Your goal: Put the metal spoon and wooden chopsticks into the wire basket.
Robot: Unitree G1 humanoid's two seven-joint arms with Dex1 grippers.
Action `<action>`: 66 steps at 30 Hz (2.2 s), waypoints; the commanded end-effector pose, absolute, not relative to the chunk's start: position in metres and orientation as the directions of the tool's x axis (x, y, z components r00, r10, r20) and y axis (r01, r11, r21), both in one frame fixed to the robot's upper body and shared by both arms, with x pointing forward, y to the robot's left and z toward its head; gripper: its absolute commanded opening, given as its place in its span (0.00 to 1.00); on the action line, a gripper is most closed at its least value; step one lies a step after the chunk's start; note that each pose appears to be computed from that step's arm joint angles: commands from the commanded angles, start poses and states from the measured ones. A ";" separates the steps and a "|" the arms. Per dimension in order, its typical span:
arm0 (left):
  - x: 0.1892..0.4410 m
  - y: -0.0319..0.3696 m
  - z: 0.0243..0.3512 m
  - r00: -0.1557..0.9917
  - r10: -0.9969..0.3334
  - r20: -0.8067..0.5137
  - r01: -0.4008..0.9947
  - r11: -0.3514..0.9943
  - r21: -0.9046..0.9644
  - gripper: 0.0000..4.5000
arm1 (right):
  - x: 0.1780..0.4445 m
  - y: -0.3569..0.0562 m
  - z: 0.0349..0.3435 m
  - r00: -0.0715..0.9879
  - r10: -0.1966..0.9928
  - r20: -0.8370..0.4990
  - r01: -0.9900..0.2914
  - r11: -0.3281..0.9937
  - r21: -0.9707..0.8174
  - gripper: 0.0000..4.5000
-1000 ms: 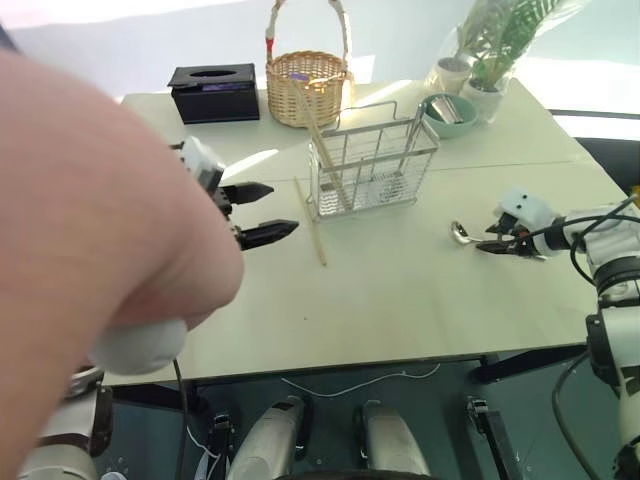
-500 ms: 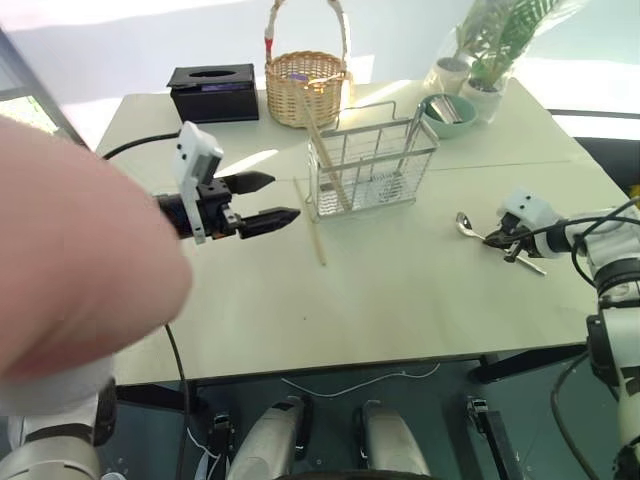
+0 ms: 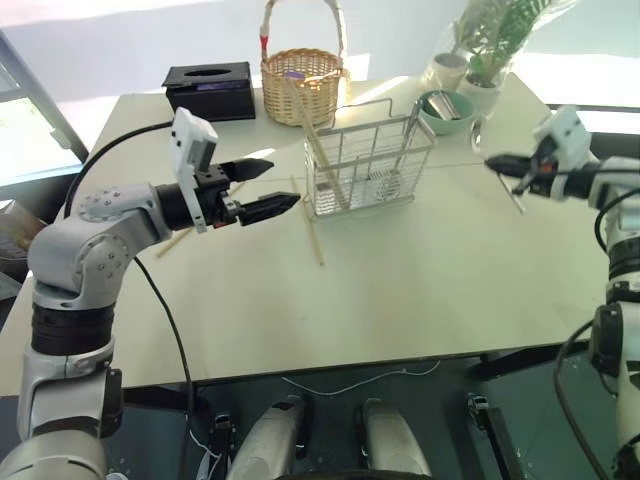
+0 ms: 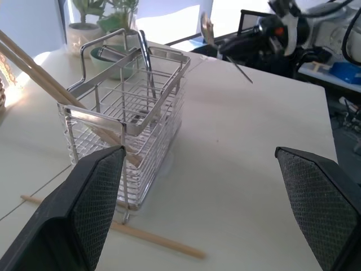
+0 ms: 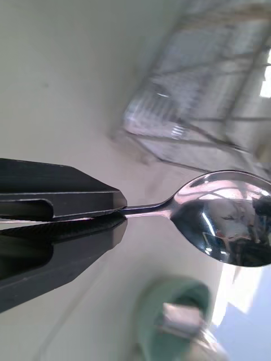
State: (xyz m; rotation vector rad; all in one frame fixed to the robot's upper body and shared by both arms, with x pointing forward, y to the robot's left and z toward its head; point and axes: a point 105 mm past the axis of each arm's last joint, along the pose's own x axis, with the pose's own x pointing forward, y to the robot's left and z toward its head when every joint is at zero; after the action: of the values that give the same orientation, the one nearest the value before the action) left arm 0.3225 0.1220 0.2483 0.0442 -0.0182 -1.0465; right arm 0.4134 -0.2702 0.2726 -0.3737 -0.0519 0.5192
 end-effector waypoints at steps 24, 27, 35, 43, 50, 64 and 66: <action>0.329 0.134 0.279 0.596 -0.794 0.119 0.785 0.607 0.120 1.00 | 0.470 -0.150 0.311 0.857 0.450 0.251 -0.388 0.884 -0.260 0.77; 0.331 0.134 0.278 0.602 -0.790 0.118 0.782 0.613 0.116 1.00 | 0.468 -0.146 0.311 0.847 0.463 0.263 -0.398 0.878 -0.265 0.88; 0.344 0.139 0.270 0.637 -0.765 0.093 0.759 0.644 0.098 1.00 | 0.433 -0.152 0.380 0.737 0.545 0.400 -0.448 0.836 -0.316 0.88; 0.376 0.177 0.252 0.781 -0.624 -0.008 0.617 0.771 0.158 1.00 | 0.340 -0.146 0.367 0.620 0.777 0.108 -0.719 0.618 -0.318 0.88; 0.403 0.212 0.224 0.829 -0.519 -0.207 0.555 0.807 0.202 1.00 | 0.282 -0.139 0.268 0.559 0.795 -0.236 -0.824 0.504 -0.258 0.88; 0.430 0.255 0.161 0.769 -0.390 -0.506 0.559 0.795 0.237 1.00 | 0.266 -0.144 0.216 0.645 0.716 -0.269 -0.764 0.620 -0.181 0.88; 0.429 0.258 0.151 0.754 -0.373 -0.541 0.562 0.793 0.237 1.00 | 0.261 -0.144 0.211 0.633 0.719 -0.288 -0.773 0.607 -0.184 0.88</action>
State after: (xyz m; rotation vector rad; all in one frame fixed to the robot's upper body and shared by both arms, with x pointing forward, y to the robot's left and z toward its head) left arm 0.4264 0.2558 0.1438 0.3596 0.5060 -0.5305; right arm 0.2668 -0.1476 0.1988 -0.2545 0.2559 0.8536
